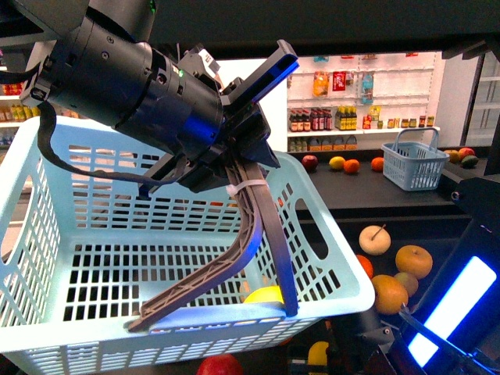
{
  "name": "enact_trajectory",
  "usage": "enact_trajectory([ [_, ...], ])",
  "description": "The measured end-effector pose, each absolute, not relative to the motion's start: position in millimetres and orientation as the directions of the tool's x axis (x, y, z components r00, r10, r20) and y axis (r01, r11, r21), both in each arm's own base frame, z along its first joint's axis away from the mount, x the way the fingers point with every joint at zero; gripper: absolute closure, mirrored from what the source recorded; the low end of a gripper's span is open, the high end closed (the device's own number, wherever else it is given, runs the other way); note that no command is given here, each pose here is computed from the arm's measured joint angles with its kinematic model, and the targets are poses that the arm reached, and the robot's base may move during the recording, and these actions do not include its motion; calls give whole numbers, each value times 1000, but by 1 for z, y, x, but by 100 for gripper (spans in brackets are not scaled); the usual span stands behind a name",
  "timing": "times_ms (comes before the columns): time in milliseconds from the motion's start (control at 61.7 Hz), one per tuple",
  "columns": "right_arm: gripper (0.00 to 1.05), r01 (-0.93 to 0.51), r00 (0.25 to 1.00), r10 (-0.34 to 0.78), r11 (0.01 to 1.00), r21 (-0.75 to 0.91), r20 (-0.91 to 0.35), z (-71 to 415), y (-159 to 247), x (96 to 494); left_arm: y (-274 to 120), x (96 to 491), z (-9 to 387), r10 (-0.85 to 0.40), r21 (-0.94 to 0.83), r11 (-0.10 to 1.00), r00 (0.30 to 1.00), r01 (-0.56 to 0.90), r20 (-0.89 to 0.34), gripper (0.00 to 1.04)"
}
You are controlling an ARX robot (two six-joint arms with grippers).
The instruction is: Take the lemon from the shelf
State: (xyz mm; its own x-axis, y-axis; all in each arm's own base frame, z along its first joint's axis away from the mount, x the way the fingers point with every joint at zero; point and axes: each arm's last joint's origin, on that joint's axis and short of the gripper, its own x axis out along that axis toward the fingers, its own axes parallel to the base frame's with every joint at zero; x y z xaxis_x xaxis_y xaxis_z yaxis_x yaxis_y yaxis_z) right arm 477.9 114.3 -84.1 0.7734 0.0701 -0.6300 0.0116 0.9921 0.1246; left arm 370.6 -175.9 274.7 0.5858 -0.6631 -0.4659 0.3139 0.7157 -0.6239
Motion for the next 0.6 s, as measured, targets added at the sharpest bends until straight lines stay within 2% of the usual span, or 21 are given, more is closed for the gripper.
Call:
enact_trajectory([
  [259,3,34,775,37,994,99,-631,-94,111,491,-176,371,275,-665,-625,714,584,316,-465,90],
  [340,18,49,773,21,995,92,-634,-99,109,493,-176,371,275,-665,-625,714,584,316,-465,90],
  [551,46,61,767,9,994,87,-641,-103,105,495,-176,371,275,-665,-625,714,584,316,-465,90],
  [600,50,64,767,8,994,89,-641,-103,105,495,-176,371,275,-665,-625,714,584,315,-465,90],
])
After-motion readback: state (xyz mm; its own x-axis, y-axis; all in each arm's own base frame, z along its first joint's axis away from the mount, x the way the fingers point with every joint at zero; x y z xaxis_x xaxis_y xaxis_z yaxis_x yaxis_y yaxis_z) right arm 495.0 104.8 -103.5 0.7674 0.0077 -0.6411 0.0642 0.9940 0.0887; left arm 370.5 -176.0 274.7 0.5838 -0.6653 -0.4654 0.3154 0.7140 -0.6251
